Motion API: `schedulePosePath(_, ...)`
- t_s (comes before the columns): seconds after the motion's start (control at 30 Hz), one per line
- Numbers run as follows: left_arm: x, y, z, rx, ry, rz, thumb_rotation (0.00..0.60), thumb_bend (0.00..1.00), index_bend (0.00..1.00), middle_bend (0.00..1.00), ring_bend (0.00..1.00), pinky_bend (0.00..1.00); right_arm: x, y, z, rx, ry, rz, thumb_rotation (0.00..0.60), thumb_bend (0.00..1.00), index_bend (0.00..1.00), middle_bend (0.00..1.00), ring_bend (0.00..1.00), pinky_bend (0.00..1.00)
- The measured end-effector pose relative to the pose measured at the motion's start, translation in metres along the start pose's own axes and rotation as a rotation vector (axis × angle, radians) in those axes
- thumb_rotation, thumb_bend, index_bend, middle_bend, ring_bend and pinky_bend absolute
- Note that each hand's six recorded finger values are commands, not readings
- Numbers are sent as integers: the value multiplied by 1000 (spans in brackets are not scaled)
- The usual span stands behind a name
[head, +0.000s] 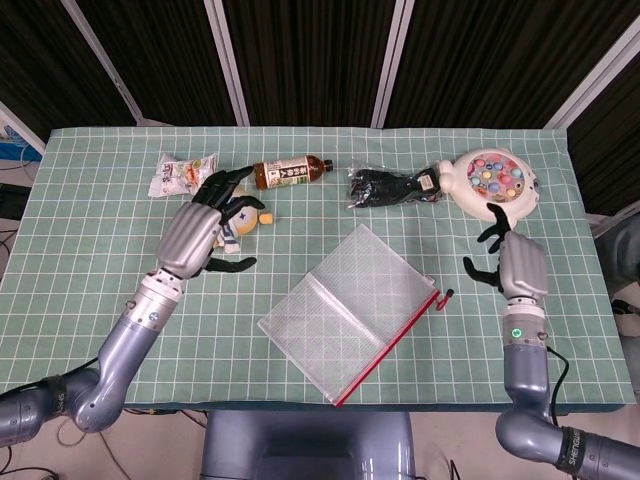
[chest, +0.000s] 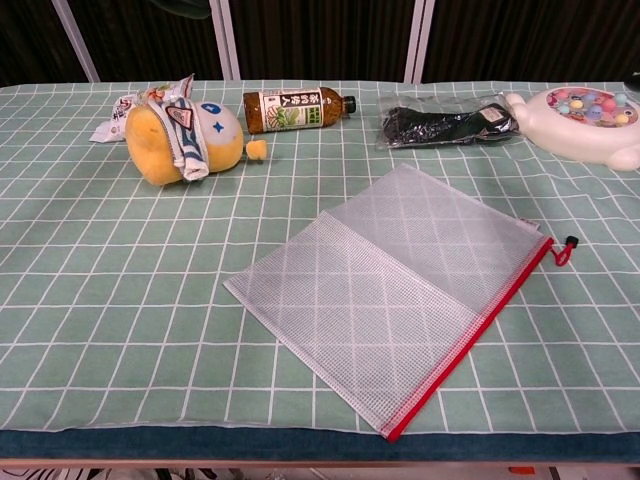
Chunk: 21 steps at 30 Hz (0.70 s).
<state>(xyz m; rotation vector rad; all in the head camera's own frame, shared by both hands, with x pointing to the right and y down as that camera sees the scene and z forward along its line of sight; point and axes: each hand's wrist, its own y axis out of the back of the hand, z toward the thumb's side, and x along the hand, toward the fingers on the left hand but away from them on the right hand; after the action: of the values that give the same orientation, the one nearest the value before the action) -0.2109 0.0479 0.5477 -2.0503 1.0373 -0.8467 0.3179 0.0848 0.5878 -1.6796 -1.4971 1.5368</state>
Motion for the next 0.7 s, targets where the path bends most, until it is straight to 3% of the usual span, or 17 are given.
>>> schedulePosePath(0.17, -27, 5, -19, 76, 29, -1, 600, 43, 172, 0, 0, 0, 10, 1, -2, 20, 35, 24, 600, 212, 42, 296, 304, 355)
schedulePosePath(0.33, -68, 12, -42, 197, 58, 2, 600, 42, 117, 0, 0, 0, 24, 3, -8, 73, 93, 39, 600, 167, 0, 136, 145, 284)
schedulePosePath(0.43, -102, 16, -61, 246, 111, -7, 600, 42, 82, 0, 0, 0, 36, 5, -16, 112, 134, 46, 600, 131, 0, 25, 58, 270)
schedulePosePath(0.53, -139, 18, -80, 275, 179, -23, 600, 42, 54, 0, 0, 0, 51, 7, -31, 159, 169, 61, 600, 97, 0, 0, 1, 250)
schedulePosePath(0.7, -209, 25, -117, 306, 326, -22, 600, 42, 2, 0, 0, 0, 80, 16, -74, 257, 192, 63, 600, 56, 0, 0, 0, 229)
